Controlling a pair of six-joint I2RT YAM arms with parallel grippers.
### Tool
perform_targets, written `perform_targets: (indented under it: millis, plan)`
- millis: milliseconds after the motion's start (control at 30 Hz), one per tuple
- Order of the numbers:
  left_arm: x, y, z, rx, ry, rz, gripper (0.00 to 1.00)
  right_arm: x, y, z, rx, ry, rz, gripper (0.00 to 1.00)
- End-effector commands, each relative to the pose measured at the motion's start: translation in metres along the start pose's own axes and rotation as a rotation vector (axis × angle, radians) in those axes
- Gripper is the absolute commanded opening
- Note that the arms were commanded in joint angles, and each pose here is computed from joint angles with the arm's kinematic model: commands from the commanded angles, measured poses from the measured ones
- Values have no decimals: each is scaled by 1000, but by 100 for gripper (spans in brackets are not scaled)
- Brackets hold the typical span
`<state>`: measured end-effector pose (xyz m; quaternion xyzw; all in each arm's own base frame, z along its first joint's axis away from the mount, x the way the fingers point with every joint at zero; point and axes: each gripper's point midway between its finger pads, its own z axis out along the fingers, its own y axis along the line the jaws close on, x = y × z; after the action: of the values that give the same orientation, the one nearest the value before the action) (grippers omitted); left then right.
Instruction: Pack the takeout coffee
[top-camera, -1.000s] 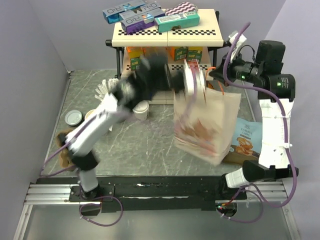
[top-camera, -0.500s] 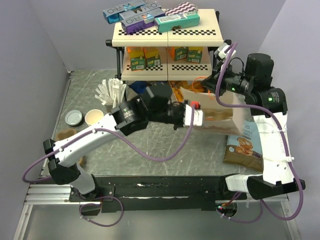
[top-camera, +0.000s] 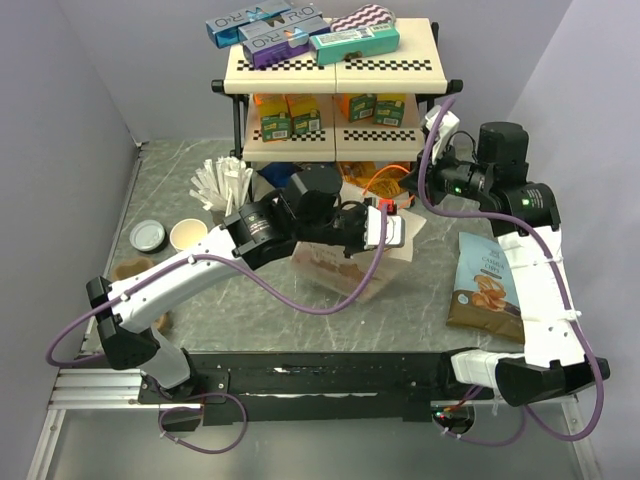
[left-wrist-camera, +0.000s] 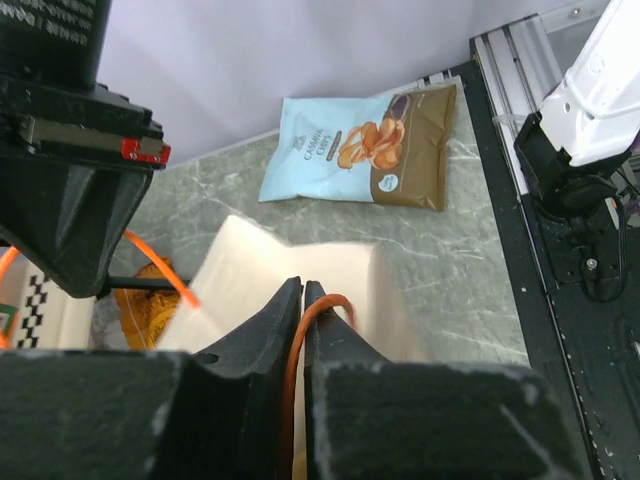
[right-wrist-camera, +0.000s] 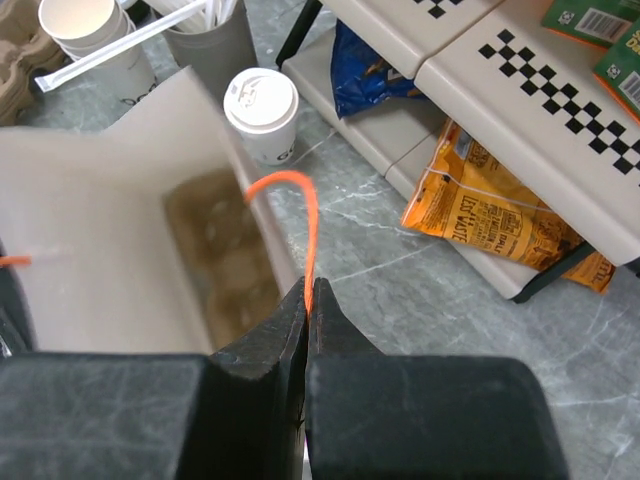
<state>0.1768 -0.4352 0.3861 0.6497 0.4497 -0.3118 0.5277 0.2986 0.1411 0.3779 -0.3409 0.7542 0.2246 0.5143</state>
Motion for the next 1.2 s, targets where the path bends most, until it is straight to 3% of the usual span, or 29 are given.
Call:
perform_targets:
  millis: [0,67,100,267,300,367,400,467,567,633,867,1167]
  plan:
    - [0,-6,4,20,-19,-22,15,-6,3,-4,-4,-39,-37,0]
    - [8,-7,6,25,-3,-24,18,3,0,3,-7,-19,-21,0]
    - [12,-6,9,21,8,-24,25,5,-2,5,-4,-16,-19,0]
    - [18,-2,17,1,23,-48,42,11,-10,14,7,6,-8,0]
    - [20,-1,20,-5,29,-50,55,11,-11,15,11,10,-11,0]
    - [20,3,20,-23,35,-56,66,14,-14,15,17,29,-22,1]
    - [20,5,19,-28,38,-55,73,15,-14,14,16,36,-38,12]
    - [15,10,15,-45,27,-54,80,22,-14,14,11,62,-46,21]
    - [-2,9,1,-23,-16,-55,99,35,-17,14,12,114,-62,38]
    - [-13,4,-8,11,-43,-34,99,42,-22,16,14,150,-67,49]
    - [8,11,-39,-7,-5,-55,99,68,-41,14,23,248,-102,66]
    - [26,15,-77,-107,70,-80,99,102,-45,18,-99,370,-111,66]
